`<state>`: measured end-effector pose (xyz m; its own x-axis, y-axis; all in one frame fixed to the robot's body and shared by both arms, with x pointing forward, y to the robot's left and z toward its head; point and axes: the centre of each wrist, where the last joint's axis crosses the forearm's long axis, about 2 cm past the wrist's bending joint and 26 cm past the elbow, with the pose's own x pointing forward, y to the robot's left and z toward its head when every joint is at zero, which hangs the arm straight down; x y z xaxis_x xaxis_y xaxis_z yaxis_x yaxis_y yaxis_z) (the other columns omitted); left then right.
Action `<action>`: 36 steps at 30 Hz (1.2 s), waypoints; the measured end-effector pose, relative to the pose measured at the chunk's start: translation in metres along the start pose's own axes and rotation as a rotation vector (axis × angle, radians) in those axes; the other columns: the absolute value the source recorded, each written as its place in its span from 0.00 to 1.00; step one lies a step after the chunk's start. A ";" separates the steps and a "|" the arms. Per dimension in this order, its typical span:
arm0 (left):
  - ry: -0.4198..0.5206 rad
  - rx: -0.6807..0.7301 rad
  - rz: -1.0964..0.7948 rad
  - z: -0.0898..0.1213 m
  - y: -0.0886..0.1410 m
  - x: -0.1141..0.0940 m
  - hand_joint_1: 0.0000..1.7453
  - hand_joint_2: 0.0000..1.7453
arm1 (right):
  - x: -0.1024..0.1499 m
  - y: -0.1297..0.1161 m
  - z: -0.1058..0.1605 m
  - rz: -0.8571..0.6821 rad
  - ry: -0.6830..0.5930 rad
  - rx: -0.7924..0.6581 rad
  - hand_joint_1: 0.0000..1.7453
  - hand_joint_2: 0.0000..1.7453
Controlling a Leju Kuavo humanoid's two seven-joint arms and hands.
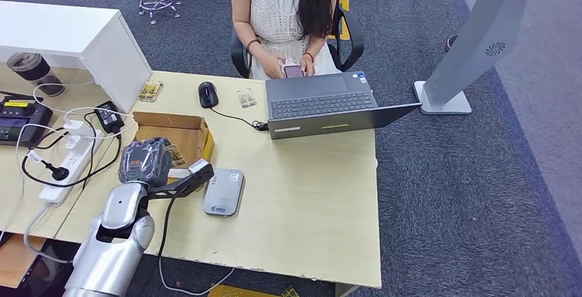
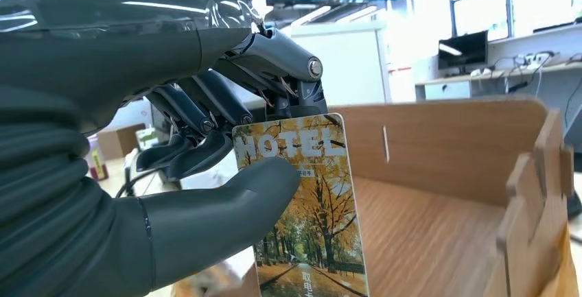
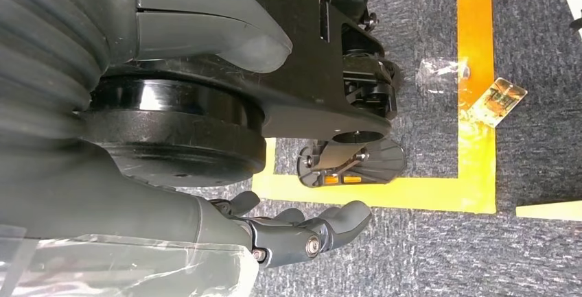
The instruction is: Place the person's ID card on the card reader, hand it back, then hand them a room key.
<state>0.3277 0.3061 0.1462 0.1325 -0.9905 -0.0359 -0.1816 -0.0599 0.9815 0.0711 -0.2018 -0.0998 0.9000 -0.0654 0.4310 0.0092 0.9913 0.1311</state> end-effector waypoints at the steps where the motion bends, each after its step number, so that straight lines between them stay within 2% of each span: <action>1: -0.001 0.007 -0.005 -0.005 0.003 -0.001 1.00 1.00 | 0.000 0.000 0.000 0.002 0.000 0.000 0.00 1.00; 7: 0.004 0.048 -0.022 -0.035 0.022 -0.003 1.00 1.00 | 0.000 0.000 0.000 0.003 0.000 0.009 0.00 1.00; 14: -0.002 0.106 -0.035 -0.075 0.064 0.000 1.00 1.00 | 0.001 0.001 0.000 0.010 -0.001 0.019 0.00 1.00; 23: -0.021 0.164 -0.047 -0.094 0.092 0.008 1.00 1.00 | 0.001 0.002 0.000 0.015 -0.001 0.024 0.00 1.00; 31: -0.037 0.257 -0.079 -0.133 0.165 0.028 0.99 1.00 | 0.001 0.002 0.000 0.015 -0.007 0.039 0.00 1.00; 32: -0.034 0.264 -0.084 -0.135 0.169 0.029 0.82 1.00 | 0.001 0.002 0.000 0.015 -0.007 0.040 0.00 1.00; 35: -0.029 0.269 -0.106 -0.139 0.167 0.029 0.10 1.00 | 0.001 0.002 0.000 0.014 -0.006 0.040 0.00 1.00; 36: -0.028 0.267 -0.113 -0.140 0.165 0.029 0.02 1.00 | 0.001 0.002 0.000 0.014 -0.005 0.040 0.00 1.00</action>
<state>0.4379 0.2850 0.3334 0.1399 -0.9786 -0.1510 -0.4176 -0.1966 0.8871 0.0723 -0.1995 -0.0993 0.8978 -0.0522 0.4372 -0.0206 0.9869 0.1603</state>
